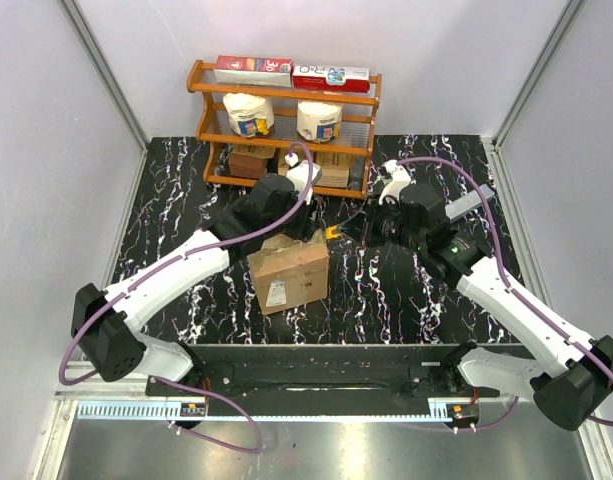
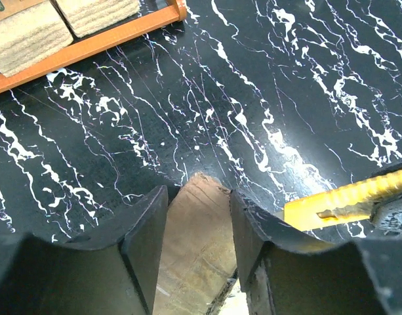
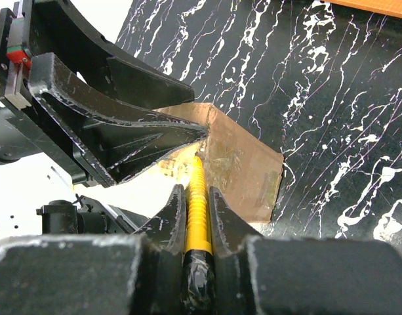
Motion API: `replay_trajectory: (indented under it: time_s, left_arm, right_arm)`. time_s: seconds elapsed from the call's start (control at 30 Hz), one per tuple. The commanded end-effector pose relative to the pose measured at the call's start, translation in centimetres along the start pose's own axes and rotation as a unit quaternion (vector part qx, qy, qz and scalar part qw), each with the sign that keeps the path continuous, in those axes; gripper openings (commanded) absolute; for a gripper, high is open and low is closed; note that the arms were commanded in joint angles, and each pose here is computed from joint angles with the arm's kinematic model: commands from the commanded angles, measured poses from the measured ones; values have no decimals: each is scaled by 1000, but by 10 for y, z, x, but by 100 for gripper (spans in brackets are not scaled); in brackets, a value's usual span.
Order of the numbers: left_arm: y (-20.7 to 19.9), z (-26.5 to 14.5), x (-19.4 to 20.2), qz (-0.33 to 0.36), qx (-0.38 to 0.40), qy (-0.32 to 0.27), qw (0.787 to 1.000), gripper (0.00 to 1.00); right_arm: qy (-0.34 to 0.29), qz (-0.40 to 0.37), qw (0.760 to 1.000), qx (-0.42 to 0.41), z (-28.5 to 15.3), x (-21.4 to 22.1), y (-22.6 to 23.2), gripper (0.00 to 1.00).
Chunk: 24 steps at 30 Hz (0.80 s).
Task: Unpack the express box
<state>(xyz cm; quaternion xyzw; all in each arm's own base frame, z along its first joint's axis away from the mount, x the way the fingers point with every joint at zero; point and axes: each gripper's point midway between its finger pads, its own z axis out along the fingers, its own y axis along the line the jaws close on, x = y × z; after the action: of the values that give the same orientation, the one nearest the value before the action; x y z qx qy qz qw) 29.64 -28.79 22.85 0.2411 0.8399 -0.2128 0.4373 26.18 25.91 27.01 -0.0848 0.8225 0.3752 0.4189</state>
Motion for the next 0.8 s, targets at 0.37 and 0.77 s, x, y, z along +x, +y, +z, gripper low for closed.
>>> replay_trajectory:
  time_s: [0.37,0.77]
  left_arm:
    - [19,-3,113,34,-79,185,979,41]
    - [23,3,143,49,-101,240,964,36]
  right_arm:
    - [106,20,994,-7,-28,61,-5,0]
    - [112,19,993,-13,-44,69,-5,0]
